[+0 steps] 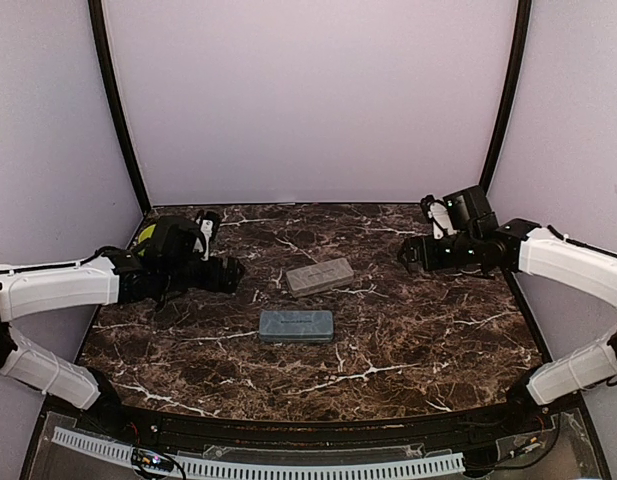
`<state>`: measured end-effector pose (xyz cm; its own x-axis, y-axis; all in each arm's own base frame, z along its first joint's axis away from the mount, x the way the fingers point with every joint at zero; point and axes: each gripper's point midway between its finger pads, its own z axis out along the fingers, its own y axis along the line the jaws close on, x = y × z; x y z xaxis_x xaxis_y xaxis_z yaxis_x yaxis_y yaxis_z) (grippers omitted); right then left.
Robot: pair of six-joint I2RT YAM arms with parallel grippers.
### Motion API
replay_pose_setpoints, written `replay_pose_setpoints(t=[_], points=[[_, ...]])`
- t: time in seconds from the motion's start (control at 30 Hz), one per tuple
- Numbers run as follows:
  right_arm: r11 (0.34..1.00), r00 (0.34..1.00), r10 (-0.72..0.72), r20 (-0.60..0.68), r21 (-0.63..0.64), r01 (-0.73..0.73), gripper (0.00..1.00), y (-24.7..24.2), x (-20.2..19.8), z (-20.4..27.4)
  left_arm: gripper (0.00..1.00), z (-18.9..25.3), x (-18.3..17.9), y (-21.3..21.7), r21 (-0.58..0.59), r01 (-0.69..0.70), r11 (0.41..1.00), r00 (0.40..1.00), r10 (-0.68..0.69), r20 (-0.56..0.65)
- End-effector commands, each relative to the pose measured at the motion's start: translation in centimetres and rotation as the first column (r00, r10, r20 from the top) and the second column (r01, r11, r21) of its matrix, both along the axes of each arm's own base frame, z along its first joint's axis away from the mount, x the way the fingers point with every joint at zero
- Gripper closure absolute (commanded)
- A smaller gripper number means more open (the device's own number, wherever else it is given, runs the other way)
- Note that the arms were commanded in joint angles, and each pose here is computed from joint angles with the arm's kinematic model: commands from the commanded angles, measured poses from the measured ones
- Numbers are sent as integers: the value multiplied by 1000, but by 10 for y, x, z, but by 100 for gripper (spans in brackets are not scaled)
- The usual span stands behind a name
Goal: Organize the sunglasses
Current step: Reset both arms
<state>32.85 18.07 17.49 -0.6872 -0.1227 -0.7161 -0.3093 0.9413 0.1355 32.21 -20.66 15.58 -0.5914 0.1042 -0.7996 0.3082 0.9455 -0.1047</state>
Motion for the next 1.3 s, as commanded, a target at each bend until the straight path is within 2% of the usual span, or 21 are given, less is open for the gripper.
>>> replay_pose_setpoints(t=[0.0, 0.1, 0.2, 0.37, 0.6, 0.77, 1.27], points=[[987, 984, -159, 83, -11, 161, 0, -28, 35, 29, 1, 28, 43, 35, -1, -165, 986, 985, 165, 54], [963, 949, -263, 174, -10, 269, 0, -46, 50, 49, 1, 42, 60, 59, -12, -267, 963, 958, 267, 103], [949, 918, -309, 247, 16, 315, 0, -56, 54, 67, 1, 65, 64, 81, -41, -346, 937, 920, 347, 183], [946, 895, -311, 319, 16, 323, 0, -66, 47, 83, 1, 98, 53, 87, -53, -289, 956, 905, 291, 310], [948, 857, -312, 411, 78, 308, 0, -82, 16, 90, 1, 100, 11, 100, -139, -223, 965, 871, 262, 415], [931, 835, -349, 424, 54, 362, 0, -97, 8, 87, 2, 96, 4, 110, -117, -255, 960, 859, 280, 429], [939, 836, -334, 435, 78, 335, 0, -93, 5, 91, 2, 99, 5, 101, -117, -212, 970, 873, 242, 422]])
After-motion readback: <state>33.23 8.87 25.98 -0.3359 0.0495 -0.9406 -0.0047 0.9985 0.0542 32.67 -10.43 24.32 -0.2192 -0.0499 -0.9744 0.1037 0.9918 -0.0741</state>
